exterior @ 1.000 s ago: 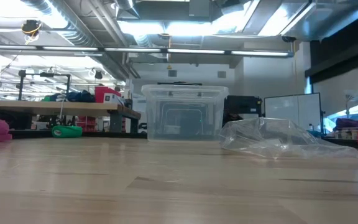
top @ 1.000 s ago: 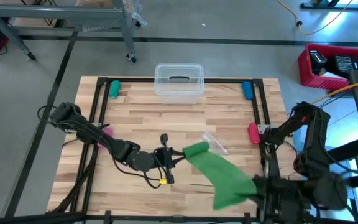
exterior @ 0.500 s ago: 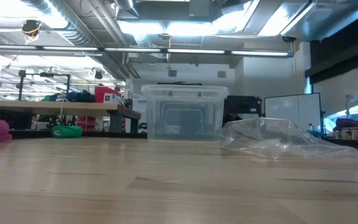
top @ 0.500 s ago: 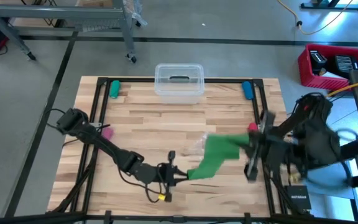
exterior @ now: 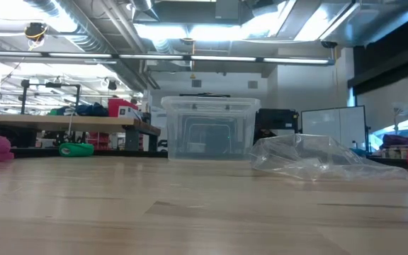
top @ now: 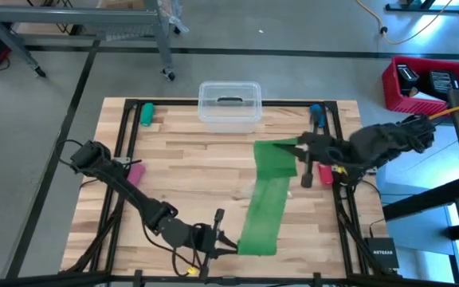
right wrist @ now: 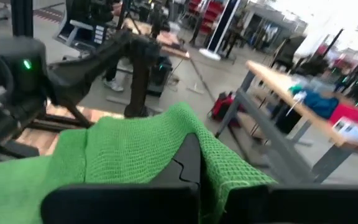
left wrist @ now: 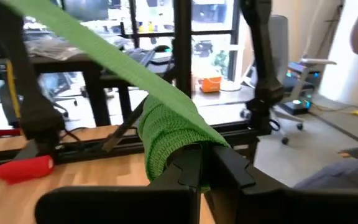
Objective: Roll bandage
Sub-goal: Roll the green bandage
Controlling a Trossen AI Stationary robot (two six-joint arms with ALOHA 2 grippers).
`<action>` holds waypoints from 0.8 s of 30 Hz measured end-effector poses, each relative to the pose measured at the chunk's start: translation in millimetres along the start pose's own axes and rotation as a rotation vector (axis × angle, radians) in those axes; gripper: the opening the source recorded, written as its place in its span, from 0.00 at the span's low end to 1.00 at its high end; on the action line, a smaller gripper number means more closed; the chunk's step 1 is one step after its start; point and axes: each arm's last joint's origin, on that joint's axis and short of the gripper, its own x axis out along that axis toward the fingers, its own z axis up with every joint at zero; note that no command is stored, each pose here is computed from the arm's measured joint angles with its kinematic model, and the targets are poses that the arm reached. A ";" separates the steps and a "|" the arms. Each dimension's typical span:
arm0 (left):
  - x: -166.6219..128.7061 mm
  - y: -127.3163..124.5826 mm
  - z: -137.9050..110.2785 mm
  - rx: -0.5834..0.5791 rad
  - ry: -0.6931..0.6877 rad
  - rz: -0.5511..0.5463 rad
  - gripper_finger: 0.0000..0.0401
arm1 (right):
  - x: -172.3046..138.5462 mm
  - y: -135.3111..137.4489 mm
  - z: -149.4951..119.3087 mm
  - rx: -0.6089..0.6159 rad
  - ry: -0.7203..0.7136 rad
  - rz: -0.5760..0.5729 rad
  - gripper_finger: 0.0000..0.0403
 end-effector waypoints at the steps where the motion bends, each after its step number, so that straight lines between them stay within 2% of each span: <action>1: 0.1 -1.4 2.7 0.003 0.003 -0.011 0.03 | 4.3 -0.7 -5.9 0.004 0.016 0.010 0.00; 7: -2.5 -18.1 43.8 0.074 0.000 -0.104 0.03 | 24.8 -1.1 -50.2 0.033 0.114 0.031 0.01; 11: -6.7 -23.1 75.9 0.134 -0.007 -0.120 0.03 | 37.5 -0.4 -76.7 0.110 0.122 0.057 0.01; 15: -9.9 -22.6 94.6 0.196 -0.013 -0.101 0.03 | 49.8 11.3 -104.4 0.179 0.163 0.111 0.01; 17: -11.0 -21.8 98.2 0.219 -0.001 -0.078 0.03 | 53.0 16.2 -115.7 0.233 0.169 0.116 0.01; 22: -8.1 -13.8 93.8 0.245 0.056 -0.024 0.03 | 57.6 26.9 -145.3 0.463 0.296 0.118 0.01; 24: -6.3 -9.5 92.4 0.242 0.072 -0.012 0.03 | 57.6 28.3 -154.9 0.538 0.352 0.103 0.04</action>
